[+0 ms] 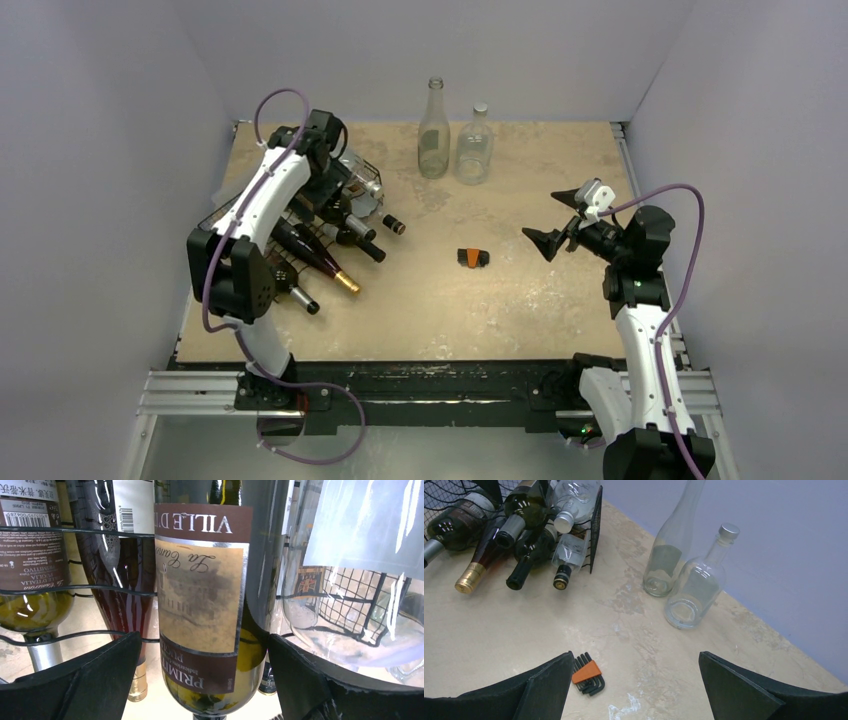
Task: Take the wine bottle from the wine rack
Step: Pick up the wine bottle from the wine rack.
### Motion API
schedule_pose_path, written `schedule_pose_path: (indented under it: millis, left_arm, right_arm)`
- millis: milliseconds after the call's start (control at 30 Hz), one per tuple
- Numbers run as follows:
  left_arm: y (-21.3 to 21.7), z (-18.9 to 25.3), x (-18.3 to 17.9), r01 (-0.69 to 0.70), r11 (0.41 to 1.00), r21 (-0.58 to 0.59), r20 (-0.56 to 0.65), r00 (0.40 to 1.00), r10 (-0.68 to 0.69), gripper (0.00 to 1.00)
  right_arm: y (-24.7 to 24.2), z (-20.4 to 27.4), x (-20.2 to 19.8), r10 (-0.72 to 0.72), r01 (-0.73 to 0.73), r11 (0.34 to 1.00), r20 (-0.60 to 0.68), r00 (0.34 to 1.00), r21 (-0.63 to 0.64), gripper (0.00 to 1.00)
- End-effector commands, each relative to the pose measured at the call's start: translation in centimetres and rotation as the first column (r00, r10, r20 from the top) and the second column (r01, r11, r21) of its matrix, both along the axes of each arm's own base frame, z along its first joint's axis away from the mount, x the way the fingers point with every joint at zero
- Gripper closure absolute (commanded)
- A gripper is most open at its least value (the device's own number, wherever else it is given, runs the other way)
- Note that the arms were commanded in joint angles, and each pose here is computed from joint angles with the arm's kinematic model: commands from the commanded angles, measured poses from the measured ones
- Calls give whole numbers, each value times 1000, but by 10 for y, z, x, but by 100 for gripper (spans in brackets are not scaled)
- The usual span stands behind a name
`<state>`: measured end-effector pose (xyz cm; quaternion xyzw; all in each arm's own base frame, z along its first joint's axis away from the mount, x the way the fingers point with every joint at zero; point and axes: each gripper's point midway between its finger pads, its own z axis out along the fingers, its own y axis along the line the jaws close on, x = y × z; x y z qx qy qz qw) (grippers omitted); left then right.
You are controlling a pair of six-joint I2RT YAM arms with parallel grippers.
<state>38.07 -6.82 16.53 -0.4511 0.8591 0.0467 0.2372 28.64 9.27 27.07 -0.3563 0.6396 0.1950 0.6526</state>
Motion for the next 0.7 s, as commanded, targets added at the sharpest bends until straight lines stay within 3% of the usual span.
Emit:
schedule_pose_path:
  millis: [0, 367, 667]
  left_arm:
    - [5, 5, 14, 10, 1000, -14, 17, 1000, -10, 4]
    - [13, -18, 18, -11, 999, -48, -37, 999, 10, 5]
    - [18, -10, 16, -6, 999, -54, -16, 1000, 6, 30]
  right_arm:
    - [3, 9, -5, 22, -22, 1000, 33, 999, 0, 1]
    - [3, 8, -5, 23, -23, 1000, 33, 999, -1, 1]
    - [3, 9, -6, 25, -25, 1000, 32, 999, 0, 1]
